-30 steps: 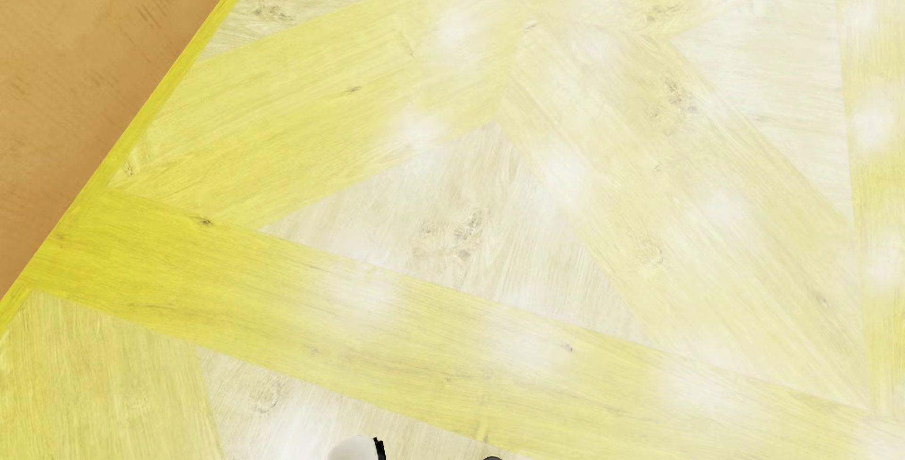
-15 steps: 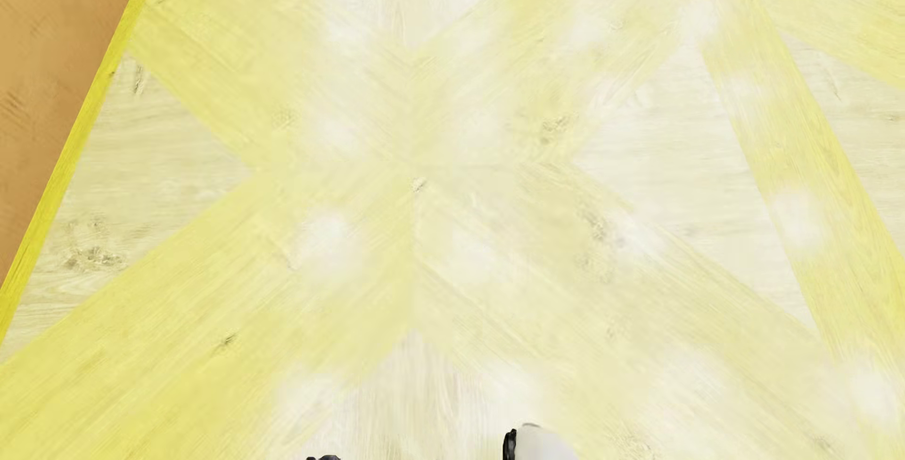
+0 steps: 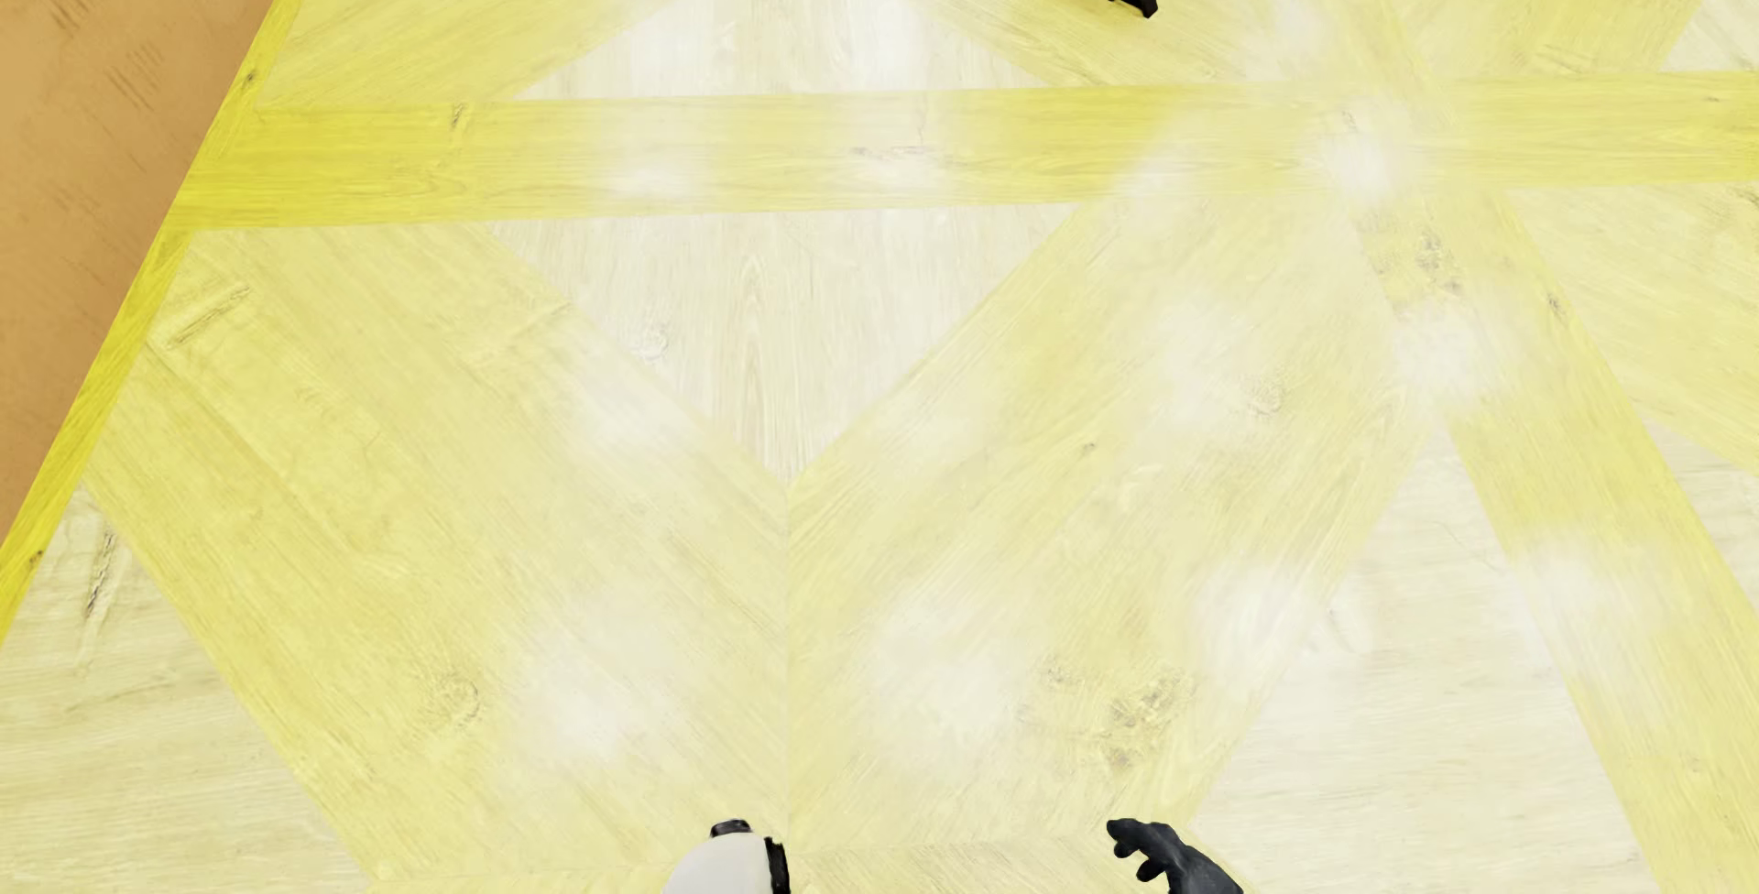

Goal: Go to the endtable

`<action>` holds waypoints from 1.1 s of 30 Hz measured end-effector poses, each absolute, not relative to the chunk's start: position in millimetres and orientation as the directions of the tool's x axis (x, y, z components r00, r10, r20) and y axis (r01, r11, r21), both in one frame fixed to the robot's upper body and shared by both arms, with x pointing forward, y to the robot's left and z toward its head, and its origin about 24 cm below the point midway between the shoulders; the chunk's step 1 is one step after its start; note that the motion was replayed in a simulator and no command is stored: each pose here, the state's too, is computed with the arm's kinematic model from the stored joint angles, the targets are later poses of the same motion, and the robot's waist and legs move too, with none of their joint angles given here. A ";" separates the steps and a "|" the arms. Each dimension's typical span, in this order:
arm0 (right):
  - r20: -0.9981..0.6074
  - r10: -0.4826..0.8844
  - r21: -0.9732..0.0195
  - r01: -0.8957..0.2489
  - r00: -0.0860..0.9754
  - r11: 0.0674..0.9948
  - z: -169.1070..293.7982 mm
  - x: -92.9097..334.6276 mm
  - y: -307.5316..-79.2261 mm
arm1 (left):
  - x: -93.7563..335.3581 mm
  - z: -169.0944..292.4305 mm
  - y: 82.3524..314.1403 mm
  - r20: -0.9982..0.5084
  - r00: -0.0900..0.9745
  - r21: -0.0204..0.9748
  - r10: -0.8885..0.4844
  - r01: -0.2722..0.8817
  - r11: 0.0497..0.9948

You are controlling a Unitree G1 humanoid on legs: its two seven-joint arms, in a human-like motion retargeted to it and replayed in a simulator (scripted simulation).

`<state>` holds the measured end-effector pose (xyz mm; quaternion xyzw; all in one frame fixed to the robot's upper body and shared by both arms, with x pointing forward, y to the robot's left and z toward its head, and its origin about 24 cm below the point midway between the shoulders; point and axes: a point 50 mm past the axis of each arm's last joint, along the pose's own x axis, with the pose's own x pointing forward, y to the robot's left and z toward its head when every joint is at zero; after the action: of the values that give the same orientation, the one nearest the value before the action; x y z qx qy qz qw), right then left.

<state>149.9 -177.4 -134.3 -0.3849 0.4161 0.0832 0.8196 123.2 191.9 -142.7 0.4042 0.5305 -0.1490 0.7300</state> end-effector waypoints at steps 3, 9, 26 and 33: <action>-0.293 0.223 -0.735 -0.368 0.930 0.569 -39.3 258.7 -115.7 | 44.4 -154.3 212.5 -0.978 0.127 0.207 0.168 0.733 0.648; -0.348 0.291 -0.686 -0.453 0.891 0.569 -30.6 203.6 -151.6 | -11.9 -163.1 184.8 -0.980 0.016 0.167 0.199 0.614 0.772; -0.871 -0.266 -0.476 -0.576 0.413 0.664 -149.3 100.9 -198.9 | 164.2 -108.9 182.3 -0.701 0.660 0.624 0.271 0.383 0.681; -0.018 0.269 -0.717 -0.200 0.963 0.668 7.0 230.9 -133.5 | -16.0 -130.1 209.6 -0.956 0.184 0.292 0.228 0.534 0.794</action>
<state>230.9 -133.5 7.0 -0.3865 -0.0448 0.1287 0.9122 -16.0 209.6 -130.1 0.3025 0.6294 -0.1083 0.7075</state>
